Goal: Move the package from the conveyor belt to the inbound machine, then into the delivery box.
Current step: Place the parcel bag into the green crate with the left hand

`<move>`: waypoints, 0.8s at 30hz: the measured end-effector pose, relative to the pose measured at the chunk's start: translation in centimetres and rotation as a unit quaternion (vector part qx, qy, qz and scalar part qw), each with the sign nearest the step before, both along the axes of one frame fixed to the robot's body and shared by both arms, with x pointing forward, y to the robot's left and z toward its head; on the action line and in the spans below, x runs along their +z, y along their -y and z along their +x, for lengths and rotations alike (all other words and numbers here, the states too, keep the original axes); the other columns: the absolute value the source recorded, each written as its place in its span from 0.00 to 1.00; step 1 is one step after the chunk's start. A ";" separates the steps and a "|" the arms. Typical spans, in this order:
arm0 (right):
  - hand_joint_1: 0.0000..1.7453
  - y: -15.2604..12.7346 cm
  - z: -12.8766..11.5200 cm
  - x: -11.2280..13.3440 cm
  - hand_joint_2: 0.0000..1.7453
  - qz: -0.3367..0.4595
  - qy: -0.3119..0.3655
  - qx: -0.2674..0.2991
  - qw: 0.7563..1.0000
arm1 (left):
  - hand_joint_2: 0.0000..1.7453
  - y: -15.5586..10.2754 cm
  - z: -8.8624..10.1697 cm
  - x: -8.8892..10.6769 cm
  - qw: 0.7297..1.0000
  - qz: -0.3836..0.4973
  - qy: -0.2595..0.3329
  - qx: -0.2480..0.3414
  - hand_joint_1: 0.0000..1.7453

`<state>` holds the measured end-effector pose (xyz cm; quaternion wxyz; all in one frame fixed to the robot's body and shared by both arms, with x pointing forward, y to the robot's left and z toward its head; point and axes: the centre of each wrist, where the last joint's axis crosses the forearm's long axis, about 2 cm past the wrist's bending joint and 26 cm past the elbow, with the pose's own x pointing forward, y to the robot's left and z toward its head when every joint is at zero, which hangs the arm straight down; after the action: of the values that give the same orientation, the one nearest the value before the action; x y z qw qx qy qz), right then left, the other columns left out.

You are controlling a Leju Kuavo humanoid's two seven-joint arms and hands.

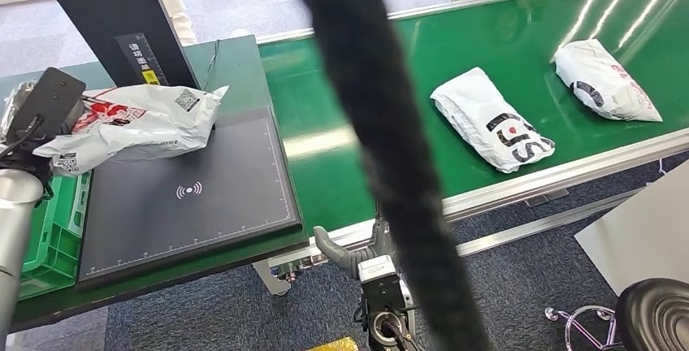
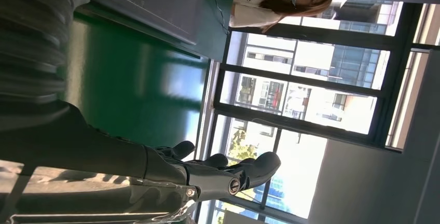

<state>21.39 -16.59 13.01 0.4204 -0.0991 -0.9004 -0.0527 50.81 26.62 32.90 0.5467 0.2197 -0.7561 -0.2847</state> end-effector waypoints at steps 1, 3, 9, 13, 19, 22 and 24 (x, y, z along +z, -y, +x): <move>0.00 0.0 0.0 0.0 1.00 0.000 0.000 0.000 1.000 | 1.00 -0.6 0.0 -0.2 1.000 0.000 0.000 0.004 1.00; 0.00 -0.1 0.0 0.0 1.00 0.001 0.000 -0.001 1.000 | 1.00 -1.8 -0.1 -0.6 1.000 -0.003 0.001 0.013 1.00; 0.00 0.0 -0.2 -0.2 1.00 0.004 -0.006 -0.002 1.000 | 1.00 -5.4 -0.3 -1.3 0.999 -0.006 0.007 0.036 1.00; 0.00 0.0 -0.4 -0.4 1.00 0.004 -0.009 -0.004 1.000 | 1.00 -7.7 -0.5 -0.9 0.998 -0.004 0.012 0.054 1.00; 0.00 0.0 -0.6 -0.4 1.00 0.010 -0.012 -0.010 1.000 | 1.00 -11.8 -1.0 0.1 0.996 0.005 0.022 0.081 1.00; 0.00 0.0 -0.7 -0.5 1.00 0.016 -0.016 -0.017 1.000 | 1.00 -14.4 -1.5 0.6 0.996 0.008 0.026 0.088 1.00; 0.00 0.0 -0.9 -0.6 1.00 0.018 -0.019 -0.020 0.999 | 1.00 -16.1 -1.9 0.8 0.995 0.011 0.028 0.094 1.00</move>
<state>20.51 -16.59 12.39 0.4378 -0.1104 -0.8890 -0.0758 48.89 42.77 33.66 0.5470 0.3042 -0.7440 -0.2342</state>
